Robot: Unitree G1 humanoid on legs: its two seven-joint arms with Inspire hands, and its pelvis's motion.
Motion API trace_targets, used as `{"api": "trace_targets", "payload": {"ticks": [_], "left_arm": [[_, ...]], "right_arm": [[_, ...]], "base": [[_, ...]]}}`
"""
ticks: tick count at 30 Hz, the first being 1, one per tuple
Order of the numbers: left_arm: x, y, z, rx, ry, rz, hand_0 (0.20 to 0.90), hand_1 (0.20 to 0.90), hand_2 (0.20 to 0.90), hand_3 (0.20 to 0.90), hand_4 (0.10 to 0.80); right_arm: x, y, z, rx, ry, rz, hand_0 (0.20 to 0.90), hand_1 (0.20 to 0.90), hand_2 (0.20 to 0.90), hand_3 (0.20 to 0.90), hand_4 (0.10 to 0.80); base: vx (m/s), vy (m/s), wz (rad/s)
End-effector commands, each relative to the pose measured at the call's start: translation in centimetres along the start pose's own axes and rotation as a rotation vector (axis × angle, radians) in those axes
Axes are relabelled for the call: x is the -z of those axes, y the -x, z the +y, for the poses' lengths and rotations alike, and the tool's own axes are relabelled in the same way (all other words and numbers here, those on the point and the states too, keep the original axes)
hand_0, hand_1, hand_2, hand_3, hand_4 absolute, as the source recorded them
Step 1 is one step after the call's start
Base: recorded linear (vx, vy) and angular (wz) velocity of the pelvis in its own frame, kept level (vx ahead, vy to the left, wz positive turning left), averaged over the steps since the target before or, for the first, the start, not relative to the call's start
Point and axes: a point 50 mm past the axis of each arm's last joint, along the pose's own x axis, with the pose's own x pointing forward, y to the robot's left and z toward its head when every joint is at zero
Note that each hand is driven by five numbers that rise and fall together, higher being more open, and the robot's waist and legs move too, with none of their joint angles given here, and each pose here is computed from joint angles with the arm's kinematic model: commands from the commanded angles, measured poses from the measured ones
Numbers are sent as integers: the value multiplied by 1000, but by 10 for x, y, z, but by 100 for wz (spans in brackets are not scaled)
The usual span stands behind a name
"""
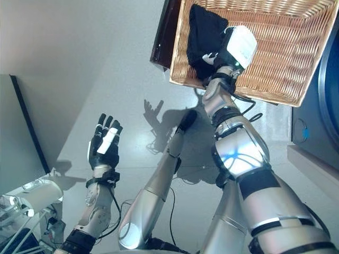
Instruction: Pick up the clothes and place them into the washing machine
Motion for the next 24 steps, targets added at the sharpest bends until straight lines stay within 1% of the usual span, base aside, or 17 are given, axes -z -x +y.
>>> {"api": "trace_targets", "payload": {"ticks": [1,12,24], "left_arm": [[-29,-6,1,22,-9,-149,900,900,900,900,800],[-21,-4,12,-19,-37,-114,900,900,900,900,800],[-7,-5,22,-70,-61,-58,900,900,900,900,800]], "right_arm": [[2,1,1,3,-22,-18,200,200,200,200,300],[10,4,1,24,-79,1,200,200,200,200,300],[15,8,-2,89,-153,-29,200,200,200,200,300]], "base": [[-92,61,-7],[5,4,-3],[26,1,-19]]}}
